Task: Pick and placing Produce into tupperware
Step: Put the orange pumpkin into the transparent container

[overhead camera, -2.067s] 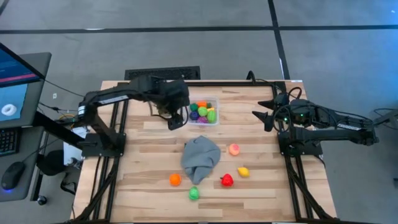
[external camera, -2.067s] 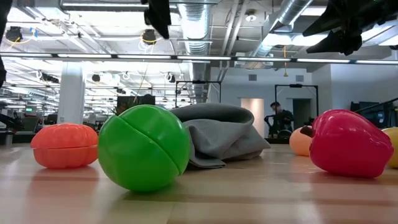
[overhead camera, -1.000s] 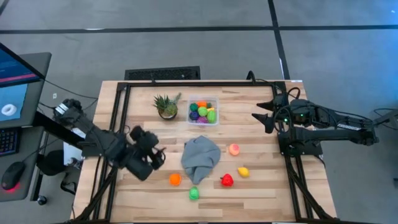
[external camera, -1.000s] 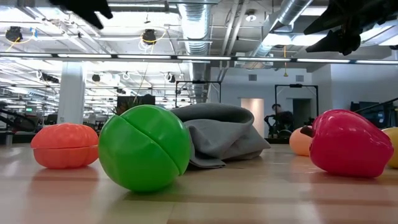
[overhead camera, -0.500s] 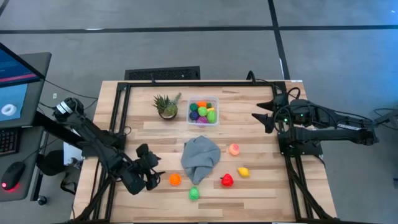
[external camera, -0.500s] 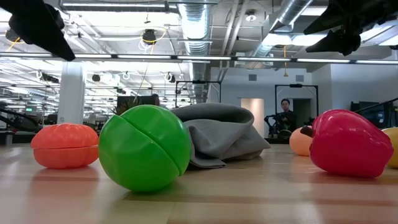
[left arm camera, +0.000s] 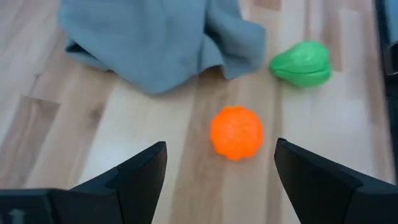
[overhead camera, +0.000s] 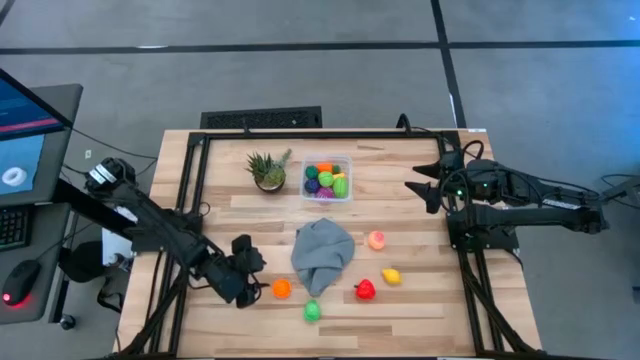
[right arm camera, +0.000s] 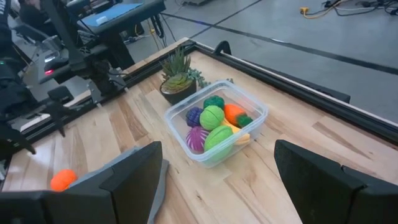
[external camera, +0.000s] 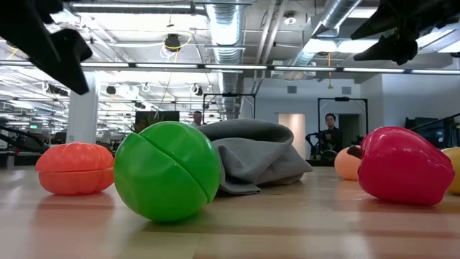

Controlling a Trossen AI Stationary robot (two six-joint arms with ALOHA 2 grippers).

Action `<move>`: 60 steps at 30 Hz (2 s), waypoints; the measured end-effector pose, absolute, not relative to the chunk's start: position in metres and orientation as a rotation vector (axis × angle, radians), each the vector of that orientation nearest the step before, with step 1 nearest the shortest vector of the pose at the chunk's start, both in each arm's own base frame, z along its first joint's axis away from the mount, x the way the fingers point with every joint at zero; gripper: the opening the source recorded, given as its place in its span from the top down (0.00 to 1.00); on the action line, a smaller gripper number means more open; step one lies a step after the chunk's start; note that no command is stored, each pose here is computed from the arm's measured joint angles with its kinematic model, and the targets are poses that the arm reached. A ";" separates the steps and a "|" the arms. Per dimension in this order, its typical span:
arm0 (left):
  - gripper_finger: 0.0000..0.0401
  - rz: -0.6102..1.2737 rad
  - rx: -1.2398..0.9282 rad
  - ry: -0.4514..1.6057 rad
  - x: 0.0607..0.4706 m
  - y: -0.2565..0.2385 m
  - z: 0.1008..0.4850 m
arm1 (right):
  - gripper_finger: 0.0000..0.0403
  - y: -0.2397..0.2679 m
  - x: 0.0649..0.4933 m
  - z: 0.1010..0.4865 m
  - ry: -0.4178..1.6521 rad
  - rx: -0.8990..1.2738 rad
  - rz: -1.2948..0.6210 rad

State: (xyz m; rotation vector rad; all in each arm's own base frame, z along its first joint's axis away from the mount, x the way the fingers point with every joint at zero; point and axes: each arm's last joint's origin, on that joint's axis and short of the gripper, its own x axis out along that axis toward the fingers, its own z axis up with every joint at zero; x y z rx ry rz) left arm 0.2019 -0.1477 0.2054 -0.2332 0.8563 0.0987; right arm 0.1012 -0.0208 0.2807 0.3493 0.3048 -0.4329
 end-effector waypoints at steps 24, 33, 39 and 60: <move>0.29 -0.149 -0.146 0.982 0.245 -0.135 0.171 | 0.17 -0.021 0.103 0.279 0.323 0.358 -0.438; 0.29 -0.149 -0.115 0.992 0.254 -0.139 0.162 | 0.17 -0.022 0.108 0.276 0.355 0.355 -0.444; 0.29 -0.151 -0.120 0.978 0.257 -0.141 0.159 | 0.17 -0.022 0.112 0.274 0.376 0.352 -0.447; 0.29 -0.172 -0.135 0.997 0.266 -0.133 0.152 | 0.17 -0.023 0.114 0.275 0.366 0.353 -0.445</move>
